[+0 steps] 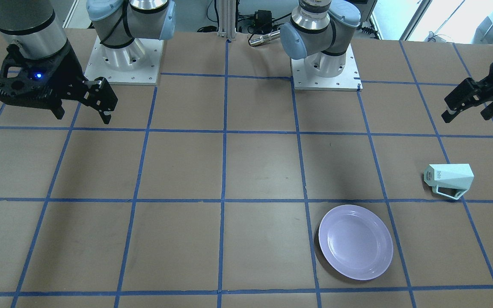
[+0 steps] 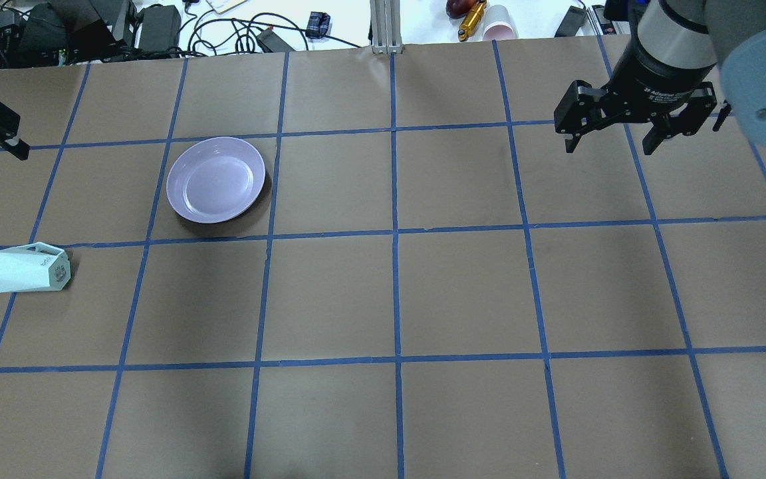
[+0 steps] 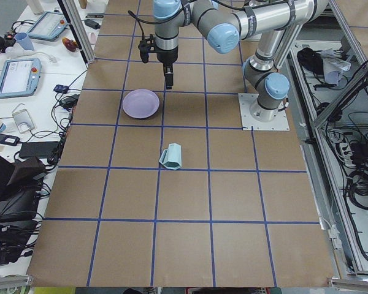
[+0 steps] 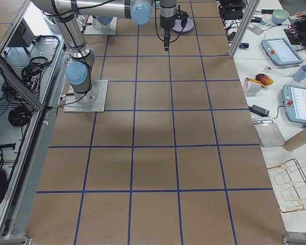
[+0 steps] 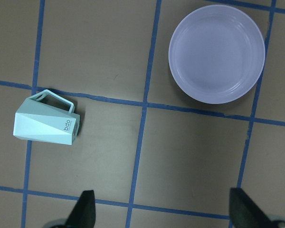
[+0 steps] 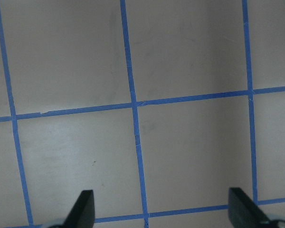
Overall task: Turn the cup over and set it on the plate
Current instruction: 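Move the left gripper toward the mint-green mug lying on its side, then lower the left gripper over the mug and rotate the wrist, then close the left gripper on the mug's rim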
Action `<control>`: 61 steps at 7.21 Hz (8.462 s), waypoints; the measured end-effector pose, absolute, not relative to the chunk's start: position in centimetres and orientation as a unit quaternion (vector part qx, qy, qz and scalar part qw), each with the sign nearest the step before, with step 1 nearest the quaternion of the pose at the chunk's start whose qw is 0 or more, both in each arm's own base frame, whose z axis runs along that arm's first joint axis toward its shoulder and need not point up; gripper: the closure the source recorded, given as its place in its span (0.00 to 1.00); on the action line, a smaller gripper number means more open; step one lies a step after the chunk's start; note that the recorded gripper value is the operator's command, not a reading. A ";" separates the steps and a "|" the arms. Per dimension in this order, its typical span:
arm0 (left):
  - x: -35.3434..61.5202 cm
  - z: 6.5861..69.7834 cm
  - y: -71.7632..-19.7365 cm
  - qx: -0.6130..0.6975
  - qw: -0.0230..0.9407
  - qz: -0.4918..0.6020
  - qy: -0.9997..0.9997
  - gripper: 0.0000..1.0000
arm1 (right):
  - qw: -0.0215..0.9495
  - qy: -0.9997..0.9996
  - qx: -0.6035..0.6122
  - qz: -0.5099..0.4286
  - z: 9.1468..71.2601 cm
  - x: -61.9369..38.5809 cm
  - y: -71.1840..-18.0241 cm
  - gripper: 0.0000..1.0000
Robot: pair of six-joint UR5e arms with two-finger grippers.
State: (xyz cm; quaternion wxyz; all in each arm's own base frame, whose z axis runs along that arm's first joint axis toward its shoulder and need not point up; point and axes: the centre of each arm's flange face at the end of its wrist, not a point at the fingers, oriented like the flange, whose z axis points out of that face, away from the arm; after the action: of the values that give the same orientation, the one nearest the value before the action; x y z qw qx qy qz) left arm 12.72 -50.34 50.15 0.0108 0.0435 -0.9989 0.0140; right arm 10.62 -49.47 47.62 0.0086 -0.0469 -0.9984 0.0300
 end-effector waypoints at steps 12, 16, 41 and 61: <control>35.5 40.8 -49.6 -0.041 0.052 0.013 -0.998 0.00 | 0.009 -0.998 -0.047 0.030 47.6 10.6 -49.5 0.00; 41.0 36.7 -48.5 -0.041 0.104 0.034 -0.993 0.00 | 0.009 -0.998 -0.047 0.030 47.6 10.6 -49.5 0.00; 47.1 15.2 -46.9 0.024 0.481 0.082 -0.872 0.02 | 0.009 -0.998 -0.047 0.030 47.6 10.6 -49.5 0.00; 44.5 13.7 -47.7 -0.016 0.517 0.080 -0.852 1.00 | 0.008 -0.998 -0.047 0.030 47.6 10.6 -49.5 0.00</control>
State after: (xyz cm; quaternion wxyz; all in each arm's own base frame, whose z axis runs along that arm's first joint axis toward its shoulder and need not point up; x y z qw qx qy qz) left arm 44.55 -47.72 13.69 0.5165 -0.0160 -0.8524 0.0799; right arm 10.62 -49.48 47.61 0.0085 -0.0469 -0.9984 0.0299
